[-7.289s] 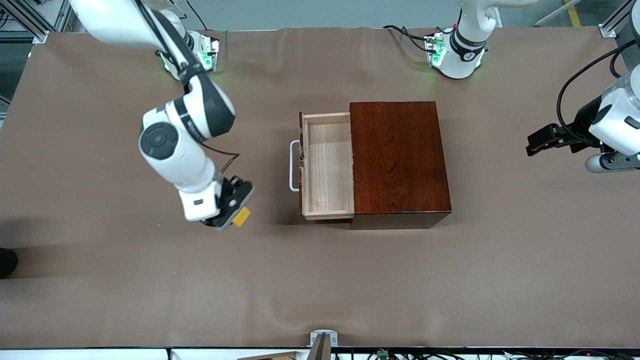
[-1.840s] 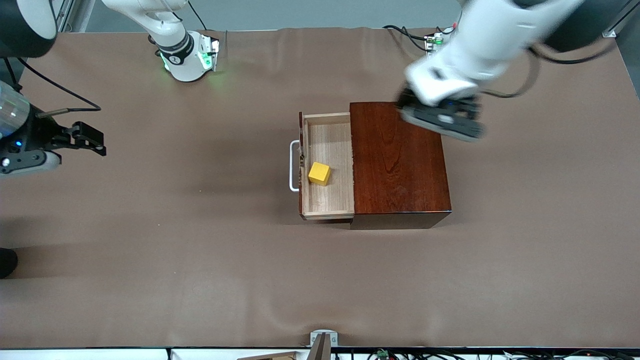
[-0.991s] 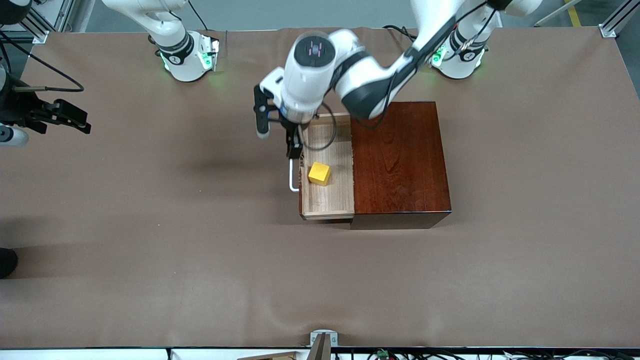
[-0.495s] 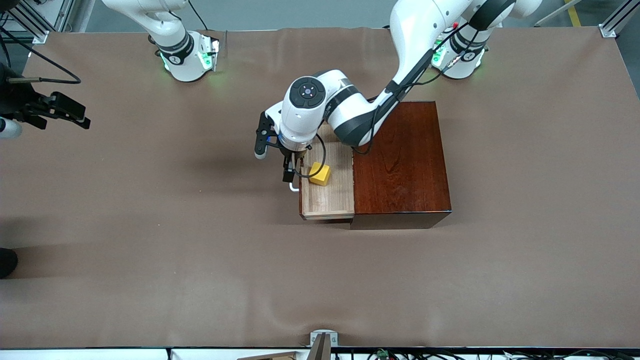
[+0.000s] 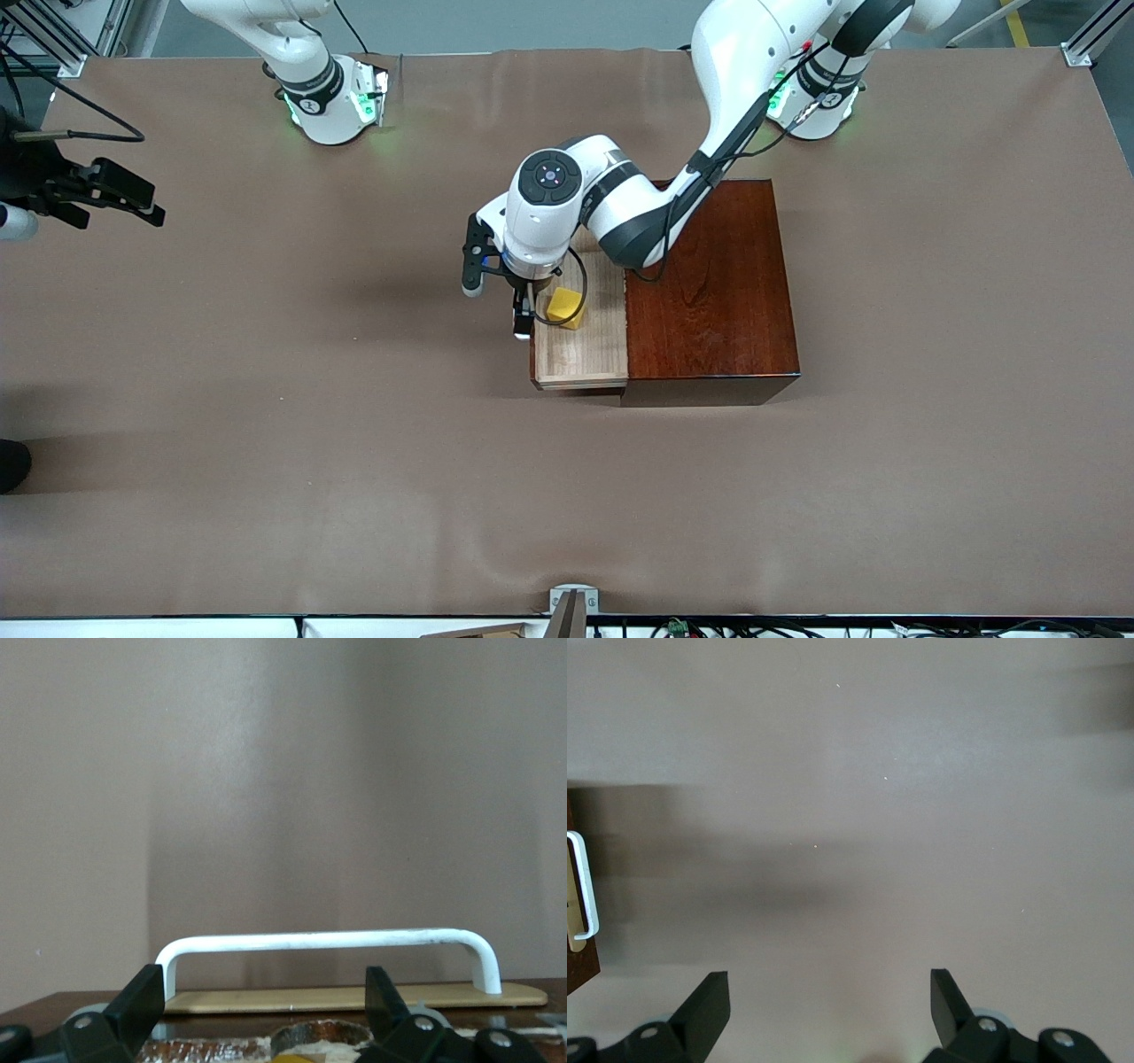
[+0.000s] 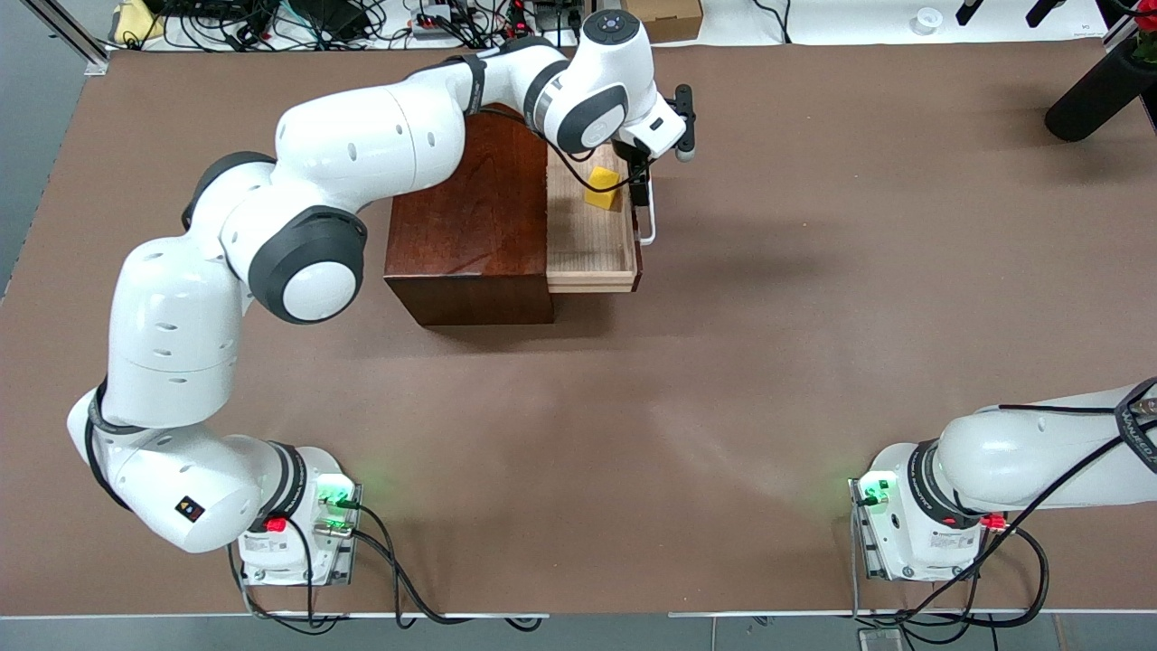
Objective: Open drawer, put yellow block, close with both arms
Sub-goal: 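Push the drawer shut with the left gripper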
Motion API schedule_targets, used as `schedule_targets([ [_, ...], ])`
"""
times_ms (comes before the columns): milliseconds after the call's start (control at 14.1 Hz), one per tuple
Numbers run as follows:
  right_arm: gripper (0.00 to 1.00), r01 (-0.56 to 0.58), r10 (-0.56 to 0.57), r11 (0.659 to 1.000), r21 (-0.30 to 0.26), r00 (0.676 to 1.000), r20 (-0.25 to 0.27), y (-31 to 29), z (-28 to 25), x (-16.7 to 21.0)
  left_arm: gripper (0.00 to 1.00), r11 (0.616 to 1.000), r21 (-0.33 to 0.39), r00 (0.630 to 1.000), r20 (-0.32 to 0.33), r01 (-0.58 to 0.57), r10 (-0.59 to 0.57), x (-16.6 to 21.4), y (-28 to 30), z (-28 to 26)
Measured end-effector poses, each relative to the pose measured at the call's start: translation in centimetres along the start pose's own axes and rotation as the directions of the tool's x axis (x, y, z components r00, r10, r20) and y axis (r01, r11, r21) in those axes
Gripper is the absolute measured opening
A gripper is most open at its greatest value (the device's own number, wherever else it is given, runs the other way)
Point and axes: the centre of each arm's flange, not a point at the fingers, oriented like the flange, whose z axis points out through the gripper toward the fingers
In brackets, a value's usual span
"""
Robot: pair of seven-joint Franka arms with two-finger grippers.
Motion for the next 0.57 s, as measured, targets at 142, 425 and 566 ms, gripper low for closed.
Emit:
schedule_targets([
  [142, 1.0, -0.003, 0.003, 1.0, 0.0, 1.0, 0.026, 0.2, 0.0, -0.3, 1.0, 0.999, 0.002, 0.999, 0.004, 0.037, -0.037, 0.1, 0.0, -0.1],
  [425, 1.0, -0.002, 0.002, 1.0, -0.001, 1.0, 0.018, 0.2, -0.7, -0.5, 1.0, 0.997, 0.029, 0.996, 0.05, 0.074, -0.076, 0.5, 0.3, 0.0],
  [566, 1.0, -0.004, 0.004, 1.0, -0.001, 1.0, 0.011, 0.3, -1.0, -0.5, 1.0, 0.997, 0.049, 0.994, 0.088, 0.062, -0.066, 0.9, 0.6, 0.1],
])
